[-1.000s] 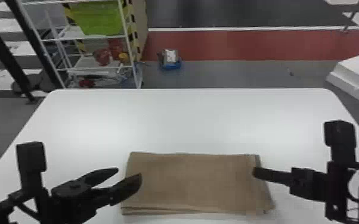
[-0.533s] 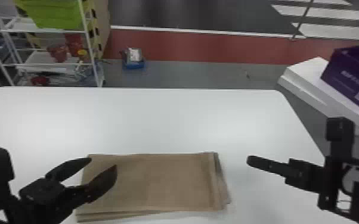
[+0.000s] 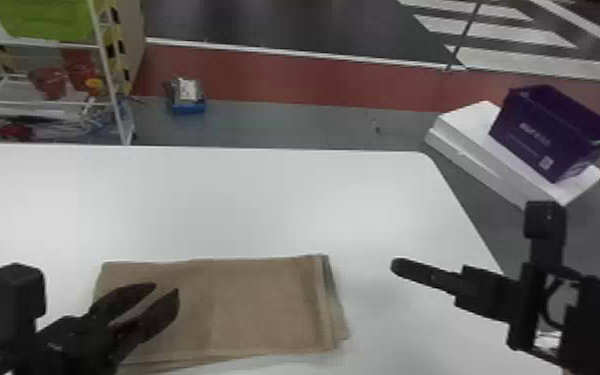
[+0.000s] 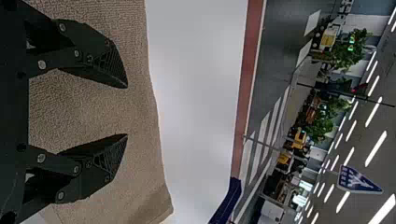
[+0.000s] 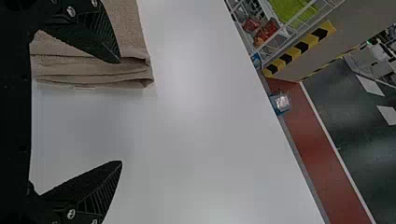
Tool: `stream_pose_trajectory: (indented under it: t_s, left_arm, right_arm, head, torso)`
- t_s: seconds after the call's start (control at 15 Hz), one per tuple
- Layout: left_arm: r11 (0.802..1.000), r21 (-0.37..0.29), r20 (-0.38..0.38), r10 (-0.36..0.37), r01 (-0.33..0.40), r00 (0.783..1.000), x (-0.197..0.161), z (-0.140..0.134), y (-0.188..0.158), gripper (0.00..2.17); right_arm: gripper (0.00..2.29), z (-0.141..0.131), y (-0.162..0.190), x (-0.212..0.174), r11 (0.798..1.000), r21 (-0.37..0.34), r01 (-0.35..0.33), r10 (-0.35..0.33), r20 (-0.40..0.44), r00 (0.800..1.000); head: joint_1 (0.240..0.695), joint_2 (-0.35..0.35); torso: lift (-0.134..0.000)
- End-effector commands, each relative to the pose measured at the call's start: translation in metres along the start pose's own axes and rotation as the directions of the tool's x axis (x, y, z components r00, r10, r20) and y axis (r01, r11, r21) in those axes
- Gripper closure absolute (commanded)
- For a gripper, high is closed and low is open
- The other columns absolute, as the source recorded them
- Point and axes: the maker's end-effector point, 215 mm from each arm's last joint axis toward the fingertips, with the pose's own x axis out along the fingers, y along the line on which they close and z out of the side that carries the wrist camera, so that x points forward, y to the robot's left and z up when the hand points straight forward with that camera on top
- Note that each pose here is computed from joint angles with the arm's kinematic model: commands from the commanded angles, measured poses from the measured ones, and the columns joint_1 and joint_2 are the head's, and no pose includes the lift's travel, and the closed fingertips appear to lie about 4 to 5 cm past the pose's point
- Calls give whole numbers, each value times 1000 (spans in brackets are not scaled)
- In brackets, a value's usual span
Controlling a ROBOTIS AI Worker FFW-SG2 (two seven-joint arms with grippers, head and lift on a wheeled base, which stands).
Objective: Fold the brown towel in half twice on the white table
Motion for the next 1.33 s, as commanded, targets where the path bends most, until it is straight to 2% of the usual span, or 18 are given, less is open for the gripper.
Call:
stream_pose_trajectory:
  t_s: [0.0, 0.27, 0.4, 0.53, 0.73, 0.8, 0.87, 1.0, 1.13, 1.27]
  left_arm:
    - [1000, -2, -5, 6, -6, 1000, -5, 1, -8, 2067]
    - [999, 7, -61, 46, -46, 997, 4, -19, -3, 2067]
    - [998, 7, -78, 60, -60, 995, 12, -25, 4, 2067]
    - [997, 23, -86, 81, -79, 993, 15, -27, 12, 2067]
    - [995, 35, -96, 100, -97, 990, 15, -27, 18, 2067]
    - [994, 34, -99, 102, -99, 990, 15, -28, 19, 2067]
    - [994, 36, -95, 102, -99, 990, 14, -26, 19, 2067]
    - [994, 36, -91, 104, -101, 990, 13, -24, 21, 2064]
    - [994, 32, -90, 104, -101, 991, 10, -22, 22, 2064]
    - [995, 23, -101, 103, -101, 989, 8, -23, 23, 2064]
  right_arm:
    - [127, -5, 1, -5, 1000, 11, -17, 17, -9, 1000]
    - [130, -10, 17, -7, 998, -4, -55, 55, -15, 998]
    - [130, 7, 31, -1, 998, -33, -62, 62, 6, 998]
    - [130, 18, 41, 3, 997, -65, -36, 37, 22, 999]
    - [130, 65, 56, 0, 995, -98, 3, 8, 106, 994]
    - [130, 69, 62, 1, 995, -104, 4, 8, 112, 994]
    - [130, 66, 65, 8, 994, -109, 11, 0, 97, 995]
    - [147, 40, 79, 27, 996, -80, -39, 42, 29, 999]
    - [154, 19, 80, 35, 996, -70, -51, 49, -19, 999]
    - [184, 9, 75, 37, 997, -66, -48, 45, -41, 998]
  head:
    - [695, -218]
    - [695, -221]
    - [695, -214]
    - [695, -201]
    - [695, -182]
    - [695, -177]
    - [695, -175]
    - [695, -155]
    - [695, -129]
    - [695, -103]
  torso:
    - [-124]
    - [-124]
    - [-124]
    - [-124]
    - [-124]
    - [-124]
    - [-124]
    - [-124]
    - [-124]
    - [-124]
